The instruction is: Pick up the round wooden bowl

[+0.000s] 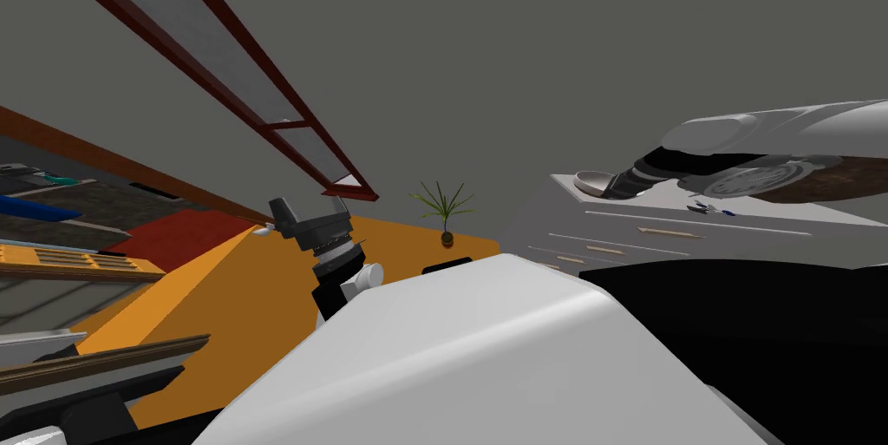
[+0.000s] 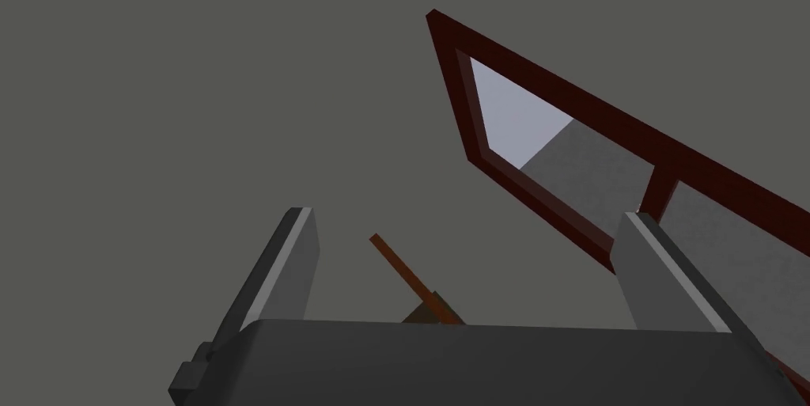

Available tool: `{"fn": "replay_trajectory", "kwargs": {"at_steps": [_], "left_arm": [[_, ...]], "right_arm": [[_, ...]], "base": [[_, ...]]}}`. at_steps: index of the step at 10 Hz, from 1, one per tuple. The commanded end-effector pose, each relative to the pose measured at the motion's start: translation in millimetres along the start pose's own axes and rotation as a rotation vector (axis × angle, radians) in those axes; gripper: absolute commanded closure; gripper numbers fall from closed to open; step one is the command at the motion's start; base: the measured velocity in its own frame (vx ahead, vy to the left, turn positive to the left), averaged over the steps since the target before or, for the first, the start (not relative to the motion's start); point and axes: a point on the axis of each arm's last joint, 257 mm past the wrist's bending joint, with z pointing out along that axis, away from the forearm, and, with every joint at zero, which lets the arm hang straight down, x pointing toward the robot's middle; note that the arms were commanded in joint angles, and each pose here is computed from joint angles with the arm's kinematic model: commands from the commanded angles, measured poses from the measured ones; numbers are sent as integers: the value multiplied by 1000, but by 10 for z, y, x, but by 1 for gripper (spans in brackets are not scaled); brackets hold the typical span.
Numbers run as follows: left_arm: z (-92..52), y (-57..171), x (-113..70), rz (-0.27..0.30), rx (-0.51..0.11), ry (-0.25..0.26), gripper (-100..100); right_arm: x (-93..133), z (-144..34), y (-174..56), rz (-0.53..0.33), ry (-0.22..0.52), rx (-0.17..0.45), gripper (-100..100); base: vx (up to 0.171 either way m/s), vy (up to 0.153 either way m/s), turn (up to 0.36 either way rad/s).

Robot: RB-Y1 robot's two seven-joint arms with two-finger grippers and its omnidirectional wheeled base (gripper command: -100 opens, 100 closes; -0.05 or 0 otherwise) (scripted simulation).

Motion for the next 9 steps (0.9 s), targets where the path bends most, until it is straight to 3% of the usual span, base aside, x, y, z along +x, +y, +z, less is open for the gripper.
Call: {"fn": "replay_trajectory", "kwargs": {"at_steps": [1,9], "left_arm": [[0,0,0,0,0,0,0],[0,0,1,0,0,0,0]], "right_arm": [[31,-16,-11,-16,-9,-6,100],[91,-85,-73,-119,-45,-9,100]], "base": [[178,75,-297],[107,38,-127]]}}
